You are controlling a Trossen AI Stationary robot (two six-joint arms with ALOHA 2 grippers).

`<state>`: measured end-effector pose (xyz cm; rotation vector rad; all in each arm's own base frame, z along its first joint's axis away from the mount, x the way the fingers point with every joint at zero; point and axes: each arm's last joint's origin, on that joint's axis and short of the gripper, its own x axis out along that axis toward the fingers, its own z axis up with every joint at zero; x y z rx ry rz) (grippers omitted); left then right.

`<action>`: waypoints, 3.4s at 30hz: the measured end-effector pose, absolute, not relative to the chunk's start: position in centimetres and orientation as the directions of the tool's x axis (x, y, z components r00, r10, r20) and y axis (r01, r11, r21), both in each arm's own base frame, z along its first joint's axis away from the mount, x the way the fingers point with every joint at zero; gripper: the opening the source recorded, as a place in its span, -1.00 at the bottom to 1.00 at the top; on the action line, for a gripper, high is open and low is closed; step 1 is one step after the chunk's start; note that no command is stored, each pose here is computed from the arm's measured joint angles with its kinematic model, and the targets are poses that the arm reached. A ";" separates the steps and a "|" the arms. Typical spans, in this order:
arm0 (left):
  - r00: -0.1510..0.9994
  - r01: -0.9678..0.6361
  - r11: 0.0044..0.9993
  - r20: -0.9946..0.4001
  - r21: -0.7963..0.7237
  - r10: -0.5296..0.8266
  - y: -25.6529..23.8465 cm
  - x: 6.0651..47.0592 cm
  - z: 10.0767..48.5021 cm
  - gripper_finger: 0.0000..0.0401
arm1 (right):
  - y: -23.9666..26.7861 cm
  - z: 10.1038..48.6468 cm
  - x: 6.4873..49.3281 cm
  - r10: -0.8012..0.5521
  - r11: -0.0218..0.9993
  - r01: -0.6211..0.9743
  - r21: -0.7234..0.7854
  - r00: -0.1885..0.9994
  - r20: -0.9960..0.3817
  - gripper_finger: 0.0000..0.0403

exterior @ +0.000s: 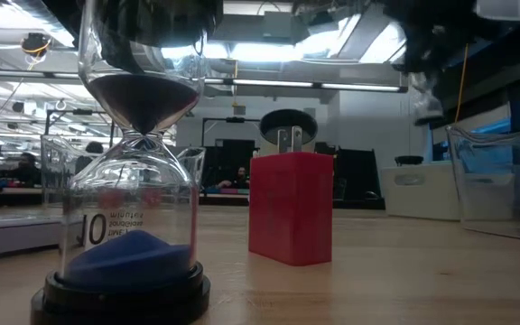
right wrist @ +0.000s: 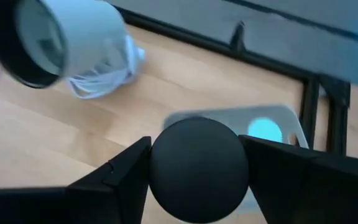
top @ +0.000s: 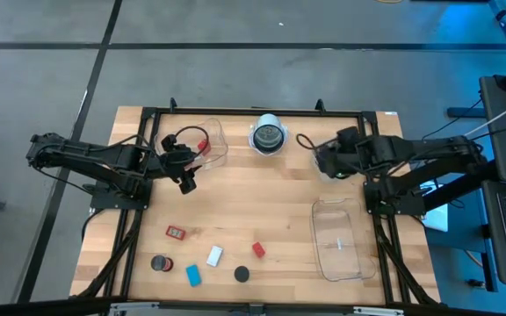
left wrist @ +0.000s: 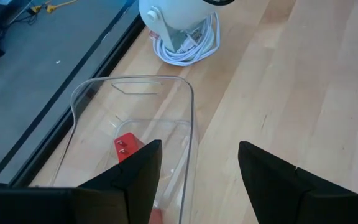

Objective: Pick & Place Office items
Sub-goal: Put the white hourglass into the gray bin, then put the red hourglass into the gray bin

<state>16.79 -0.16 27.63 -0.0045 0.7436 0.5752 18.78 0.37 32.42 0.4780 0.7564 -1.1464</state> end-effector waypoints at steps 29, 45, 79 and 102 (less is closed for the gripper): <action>0.591 -0.510 0.839 -0.633 0.187 0.500 -0.1 16.8 27.7 0.05 | -0.1 17.4 15.9 -0.665 0.286 0.942 0.176 0.328 -0.671 0.11; 0.590 -0.516 0.837 -0.633 0.182 0.501 -0.1 16.8 27.7 0.05 | -0.1 17.5 16.0 -0.661 0.306 0.938 0.164 0.333 -0.673 0.29; 0.655 -0.210 0.827 -0.703 -0.522 -0.278 -6.4 16.5 27.9 0.15 | 0.1 27.5 18.2 -0.595 0.518 0.850 0.098 0.440 -0.673 0.58; 0.308 -0.779 0.503 -0.927 -0.374 -0.212 -12.4 12.1 24.4 0.40 | 0.3 26.1 19.6 -0.596 0.467 0.880 0.084 0.383 -0.706 0.58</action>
